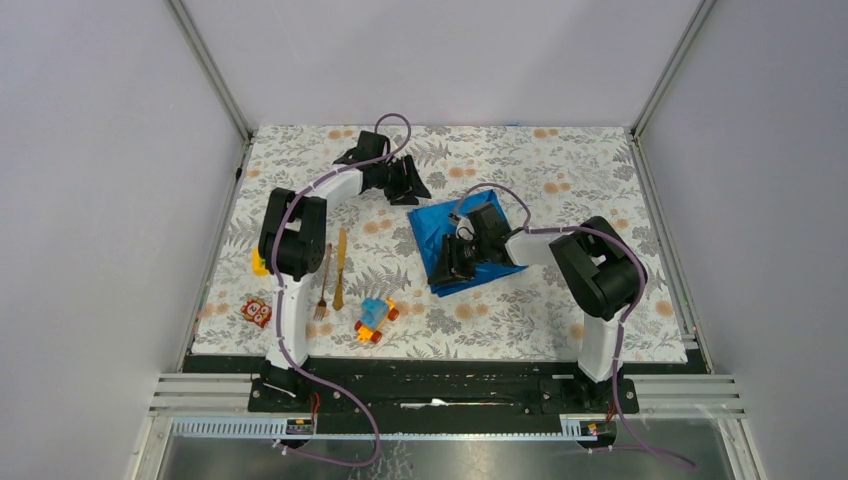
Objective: Fold the napkin into a case and place the utensils inside
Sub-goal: Smooth out the upper triangle-folded napkin at the center of the board, then pick up the upper triangle-folded napkin from the center of the board.
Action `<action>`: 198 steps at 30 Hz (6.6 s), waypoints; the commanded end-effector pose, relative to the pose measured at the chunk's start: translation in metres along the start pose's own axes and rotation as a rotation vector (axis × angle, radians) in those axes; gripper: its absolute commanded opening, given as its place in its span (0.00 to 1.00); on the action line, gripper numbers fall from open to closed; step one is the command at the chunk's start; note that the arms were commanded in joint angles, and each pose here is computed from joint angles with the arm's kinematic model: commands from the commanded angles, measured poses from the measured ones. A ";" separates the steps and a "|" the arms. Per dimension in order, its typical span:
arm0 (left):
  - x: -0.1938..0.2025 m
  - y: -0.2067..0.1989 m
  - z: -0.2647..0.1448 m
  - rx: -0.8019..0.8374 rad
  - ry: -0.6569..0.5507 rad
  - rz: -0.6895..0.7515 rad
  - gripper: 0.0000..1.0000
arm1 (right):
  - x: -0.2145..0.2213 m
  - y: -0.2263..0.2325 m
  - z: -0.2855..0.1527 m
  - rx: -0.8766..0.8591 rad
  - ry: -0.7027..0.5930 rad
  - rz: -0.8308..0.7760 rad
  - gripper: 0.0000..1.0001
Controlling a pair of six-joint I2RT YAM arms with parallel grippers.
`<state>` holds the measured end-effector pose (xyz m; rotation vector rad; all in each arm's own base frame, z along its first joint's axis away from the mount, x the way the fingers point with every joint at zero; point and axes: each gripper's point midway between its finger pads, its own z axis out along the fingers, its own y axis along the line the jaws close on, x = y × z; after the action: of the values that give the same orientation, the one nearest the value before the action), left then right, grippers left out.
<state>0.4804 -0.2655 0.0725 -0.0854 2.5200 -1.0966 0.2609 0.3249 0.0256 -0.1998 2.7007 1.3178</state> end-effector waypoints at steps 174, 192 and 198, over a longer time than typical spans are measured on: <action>0.087 0.004 -0.099 0.159 -0.143 -0.459 0.65 | 0.008 -0.003 -0.036 0.530 -0.029 -0.499 0.00; 0.095 0.034 -0.037 -0.031 -0.194 -0.718 0.68 | -0.004 0.020 -0.049 0.455 -0.097 -0.502 0.00; 0.077 0.034 -0.032 -0.035 -0.235 -0.640 0.41 | 0.000 0.018 -0.049 0.449 -0.088 -0.504 0.00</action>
<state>0.3804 -0.2362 0.0371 -1.0797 2.3982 -1.2017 0.2540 0.2914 0.0532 -0.7016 2.5908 0.4899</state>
